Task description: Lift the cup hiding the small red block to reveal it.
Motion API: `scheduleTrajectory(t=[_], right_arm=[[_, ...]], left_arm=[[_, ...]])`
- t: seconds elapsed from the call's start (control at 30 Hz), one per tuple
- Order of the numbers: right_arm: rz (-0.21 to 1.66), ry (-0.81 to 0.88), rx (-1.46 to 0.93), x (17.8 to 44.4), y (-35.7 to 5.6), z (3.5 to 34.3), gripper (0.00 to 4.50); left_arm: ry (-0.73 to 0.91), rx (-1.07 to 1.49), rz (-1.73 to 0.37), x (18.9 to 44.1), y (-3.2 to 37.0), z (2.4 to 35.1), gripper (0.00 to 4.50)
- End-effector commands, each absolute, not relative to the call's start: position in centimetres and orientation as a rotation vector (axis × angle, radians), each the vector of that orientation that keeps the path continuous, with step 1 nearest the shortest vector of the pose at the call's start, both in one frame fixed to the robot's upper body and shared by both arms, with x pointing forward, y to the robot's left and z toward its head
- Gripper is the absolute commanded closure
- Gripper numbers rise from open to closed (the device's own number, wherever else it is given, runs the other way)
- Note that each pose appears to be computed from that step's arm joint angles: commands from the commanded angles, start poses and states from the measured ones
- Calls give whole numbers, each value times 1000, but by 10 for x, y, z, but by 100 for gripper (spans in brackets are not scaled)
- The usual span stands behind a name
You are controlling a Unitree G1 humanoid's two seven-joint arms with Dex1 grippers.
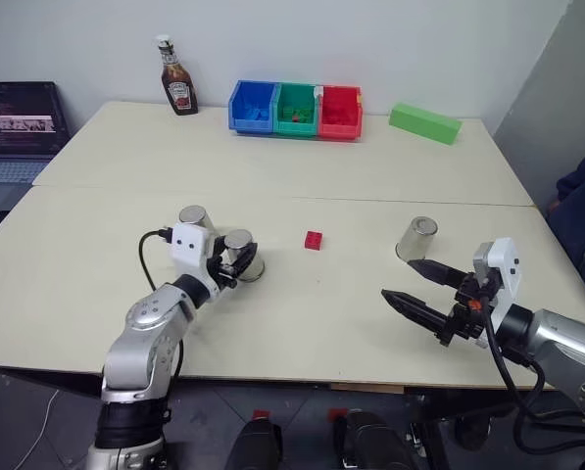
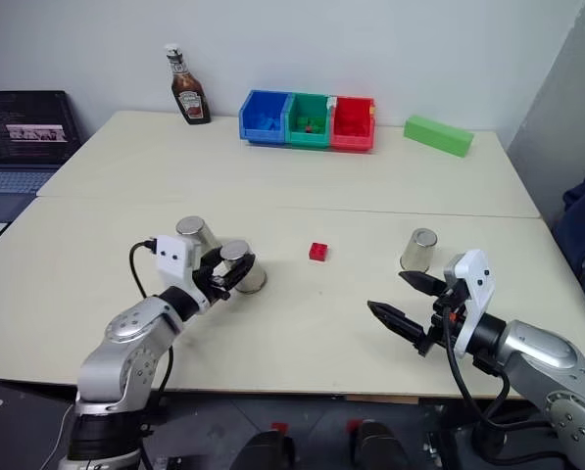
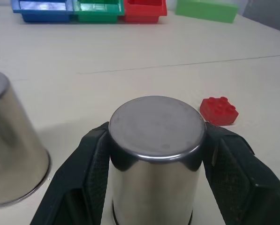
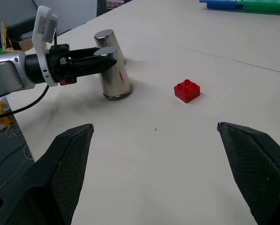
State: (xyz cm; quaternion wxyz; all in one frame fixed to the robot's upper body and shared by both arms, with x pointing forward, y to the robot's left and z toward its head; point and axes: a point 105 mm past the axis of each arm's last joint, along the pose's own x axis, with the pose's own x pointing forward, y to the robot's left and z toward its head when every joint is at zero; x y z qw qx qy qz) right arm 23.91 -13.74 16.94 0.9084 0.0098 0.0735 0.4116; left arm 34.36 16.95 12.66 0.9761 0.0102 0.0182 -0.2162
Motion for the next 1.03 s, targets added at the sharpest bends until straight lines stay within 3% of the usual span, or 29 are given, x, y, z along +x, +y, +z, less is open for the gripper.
scheduleTrajectory(t=[0.03,0.07,0.27,0.4,0.7,0.87,1.03], right_arm=[[842,107,-7,237,-138,179,0],[837,105,-8,237,-138,179,0],[812,106,-5,237,-139,178,0],[805,112,-2,236,-140,175,0],[834,163,-37,229,-150,173,0],[856,164,-66,240,-153,177,0],[861,165,-65,245,-152,177,0]], left_arm=[[-10,61,-448,351,165,132,156],[-5,64,-455,352,164,130,121],[20,73,-496,347,166,126,2],[44,102,-536,336,171,132,2],[245,270,-663,276,229,184,2],[213,211,-754,274,215,213,2],[229,214,-788,272,207,213,2]])
